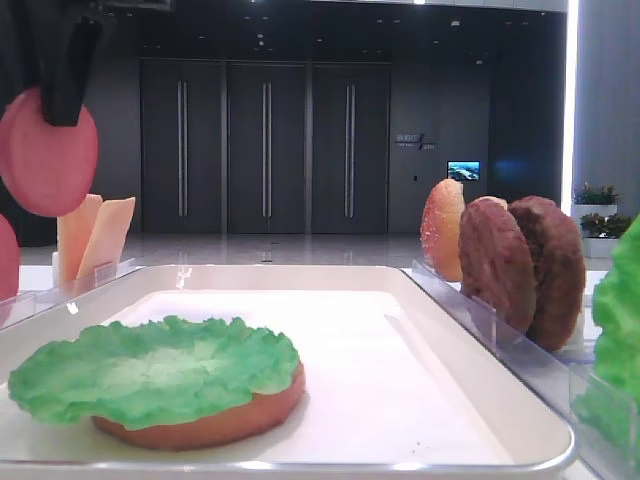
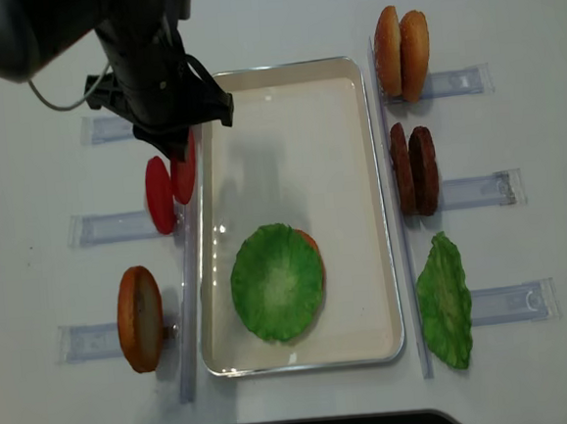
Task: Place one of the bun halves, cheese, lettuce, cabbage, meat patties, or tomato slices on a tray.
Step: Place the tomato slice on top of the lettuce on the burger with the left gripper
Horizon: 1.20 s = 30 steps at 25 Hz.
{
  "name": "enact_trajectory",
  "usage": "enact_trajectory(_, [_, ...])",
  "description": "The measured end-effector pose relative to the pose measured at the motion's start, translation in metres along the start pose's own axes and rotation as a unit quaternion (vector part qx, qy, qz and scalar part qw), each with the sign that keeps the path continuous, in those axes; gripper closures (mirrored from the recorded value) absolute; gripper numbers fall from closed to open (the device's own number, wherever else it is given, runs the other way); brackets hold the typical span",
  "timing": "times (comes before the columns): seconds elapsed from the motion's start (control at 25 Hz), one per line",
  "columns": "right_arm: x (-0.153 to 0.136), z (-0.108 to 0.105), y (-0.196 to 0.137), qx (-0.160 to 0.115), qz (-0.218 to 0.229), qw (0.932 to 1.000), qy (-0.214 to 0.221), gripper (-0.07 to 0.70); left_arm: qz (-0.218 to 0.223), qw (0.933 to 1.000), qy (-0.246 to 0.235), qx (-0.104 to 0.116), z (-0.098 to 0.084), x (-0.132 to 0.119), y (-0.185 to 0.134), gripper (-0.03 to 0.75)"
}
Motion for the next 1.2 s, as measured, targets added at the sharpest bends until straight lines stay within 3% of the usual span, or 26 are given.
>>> enact_trajectory(0.2, [0.0, 0.0, 0.0, 0.0, 0.0, 1.0, 0.0, 0.388, -0.026, 0.9995, -0.014, 0.007, 0.009, 0.025, -0.008, 0.659])
enact_trajectory(0.44, [0.0, 0.0, 0.0, 0.0, 0.0, 1.0, 0.0, 0.388, -0.002, 0.9987, -0.048, 0.018, 0.024, 0.029, -0.068, 0.659])
enact_trajectory(0.68, [0.0, 0.0, 0.0, 0.0, 0.0, 1.0, 0.0, 0.388, -0.052, 0.9898, -0.127, 0.036, 0.022, 0.031, -0.101, 0.659])
enact_trajectory(0.84, [0.0, 0.0, 0.0, 0.0, 0.0, 1.0, 0.0, 0.388, -0.073, 0.9778, -0.194, 0.028, 0.002, 0.029, -0.102, 0.659])
enact_trajectory(1.0, [0.0, 0.0, 0.0, 0.0, 0.0, 1.0, 0.0, 0.388, -0.084, 0.954, -0.287, 0.016, -0.029, 0.029, -0.098, 0.659])
enact_trajectory(1.2, [0.0, 0.0, 0.0, 0.0, 0.0, 1.0, 0.0, 0.388, -0.062, 0.9321, -0.357, -0.002, -0.061, 0.015, -0.094, 0.659])
Point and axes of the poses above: a point on each arm's last joint axis where the gripper is mounted, x pointing back along that axis away from the gripper, z along the wrist's bending axis when the last joint is at zero, y = z × x, the point moved 7 cm from there along -x, pointing out along that axis toward the gripper, and after that the axes turned 1 degree about x, right-handed, at the moved point
